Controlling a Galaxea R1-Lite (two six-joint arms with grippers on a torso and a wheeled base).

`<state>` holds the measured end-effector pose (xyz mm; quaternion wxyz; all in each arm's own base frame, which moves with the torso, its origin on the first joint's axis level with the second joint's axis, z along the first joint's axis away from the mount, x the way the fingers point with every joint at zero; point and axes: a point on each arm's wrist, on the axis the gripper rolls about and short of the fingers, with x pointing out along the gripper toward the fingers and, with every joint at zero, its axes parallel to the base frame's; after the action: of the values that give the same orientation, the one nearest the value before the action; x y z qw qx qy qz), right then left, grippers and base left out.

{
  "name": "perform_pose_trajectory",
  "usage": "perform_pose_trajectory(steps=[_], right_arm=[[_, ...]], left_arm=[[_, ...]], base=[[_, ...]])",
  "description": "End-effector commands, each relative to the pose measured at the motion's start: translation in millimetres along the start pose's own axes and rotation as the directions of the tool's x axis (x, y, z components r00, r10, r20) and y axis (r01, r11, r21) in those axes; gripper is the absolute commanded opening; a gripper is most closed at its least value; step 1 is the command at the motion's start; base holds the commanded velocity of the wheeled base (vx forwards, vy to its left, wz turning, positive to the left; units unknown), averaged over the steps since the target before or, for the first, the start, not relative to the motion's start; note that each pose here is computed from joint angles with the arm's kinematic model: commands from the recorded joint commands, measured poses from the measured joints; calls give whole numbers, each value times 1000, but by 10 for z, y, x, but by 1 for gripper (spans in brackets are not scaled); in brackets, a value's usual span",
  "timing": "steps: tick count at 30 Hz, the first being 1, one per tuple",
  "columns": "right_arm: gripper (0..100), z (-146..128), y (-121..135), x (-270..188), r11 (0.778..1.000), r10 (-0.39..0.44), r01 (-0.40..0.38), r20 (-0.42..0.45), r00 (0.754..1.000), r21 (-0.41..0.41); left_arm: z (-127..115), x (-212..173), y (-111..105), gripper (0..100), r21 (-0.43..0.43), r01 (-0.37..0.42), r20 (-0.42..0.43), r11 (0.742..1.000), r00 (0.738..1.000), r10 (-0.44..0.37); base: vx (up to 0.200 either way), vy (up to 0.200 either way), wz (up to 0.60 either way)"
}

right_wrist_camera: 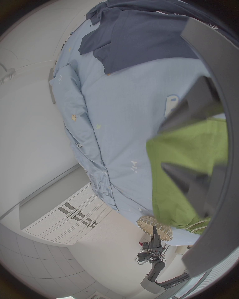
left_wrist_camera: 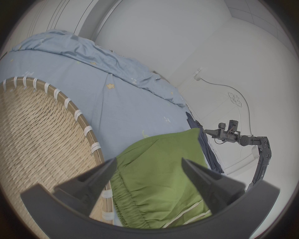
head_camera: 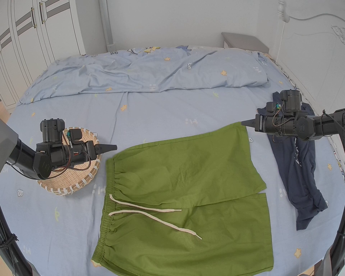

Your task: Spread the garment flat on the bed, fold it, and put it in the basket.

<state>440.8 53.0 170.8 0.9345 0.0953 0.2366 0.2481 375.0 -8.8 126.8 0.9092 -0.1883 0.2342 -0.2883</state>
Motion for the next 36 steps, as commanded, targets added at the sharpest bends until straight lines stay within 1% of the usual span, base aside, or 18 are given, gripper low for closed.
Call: perform_pose_trajectory(steps=[1,8,10,12,15,16,17,18,19,21,24,26,27,29,31,34,35,36], right_arm=[[100,-40,-18,48,1000,2,-2,-7,1000,3],[100,-6,-31,-25,1000,-5,5,0,1000,13],[100,51,-4,-128,1000,-9,9,16,1000,12],[100,142,57,-358,1000,-13,13,44,999,7],[100,158,187,-646,1000,-15,14,52,999,17],[100,143,205,-696,1000,-17,16,47,999,25],[100,86,286,-911,998,-21,19,36,999,55],[100,54,310,-986,997,-23,21,30,999,69],[100,-75,373,-1150,995,-27,26,6,1000,101],[100,-216,409,-1293,991,-34,36,-15,999,126],[100,-684,522,-1623,984,-25,42,-97,995,175],[100,-884,569,-1741,980,-10,35,-129,992,194],[100,-1071,620,-1849,978,5,28,-155,988,208],[100,-1241,659,-1949,975,14,25,-174,985,221],[100,-1455,716,-2090,972,18,28,-191,982,233],[100,-1679,784,-2256,969,17,34,-205,979,245],[100,-1700,790,-2270,968,17,35,-207,978,247],[100,-1862,830,-2339,965,28,34,-230,973,261]], left_arm=[[-18,25,18,100,10,5,13,1000,1000,-5],[-54,9,-31,100,29,22,37,999,999,-23],[-40,-8,-159,100,52,44,46,998,998,-47],[7,-108,-321,100,78,66,68,995,995,-71],[54,-245,-570,100,94,102,88,990,990,-111],[56,-268,-601,100,91,106,90,990,989,-115],[53,-380,-722,100,66,123,99,990,987,-130],[42,-427,-764,100,51,129,102,990,986,-134],[-3,-527,-842,100,15,142,102,990,984,-142],[-70,-594,-878,100,-18,144,93,989,986,-142],[-346,-747,-859,100,-100,117,41,988,993,-113],[-521,-828,-850,100,-133,97,6,986,995,-97],[-694,-922,-836,100,-169,79,-29,983,996,-85],[-856,-1037,-800,100,-203,46,-54,978,997,-58],[-1084,-1219,-762,100,-253,-1,-84,968,996,-21],[-1347,-1411,-810,100,-294,1,-122,956,992,-39],[-1373,-1425,-815,100,-298,1,-127,955,991,-41],[-1517,-1523,-845,100,-320,-2,-147,947,988,-47]], base=[[0,0,0],[0,0,0],[0,0,0],[0,0,0],[0,0,0],[0,0,0],[0,0,0],[0,0,0],[0,0,0],[0,0,0],[0,0,0],[0,0,0],[0,0,0],[0,0,0],[0,0,0],[0,0,0],[0,0,0],[0,0,0]])
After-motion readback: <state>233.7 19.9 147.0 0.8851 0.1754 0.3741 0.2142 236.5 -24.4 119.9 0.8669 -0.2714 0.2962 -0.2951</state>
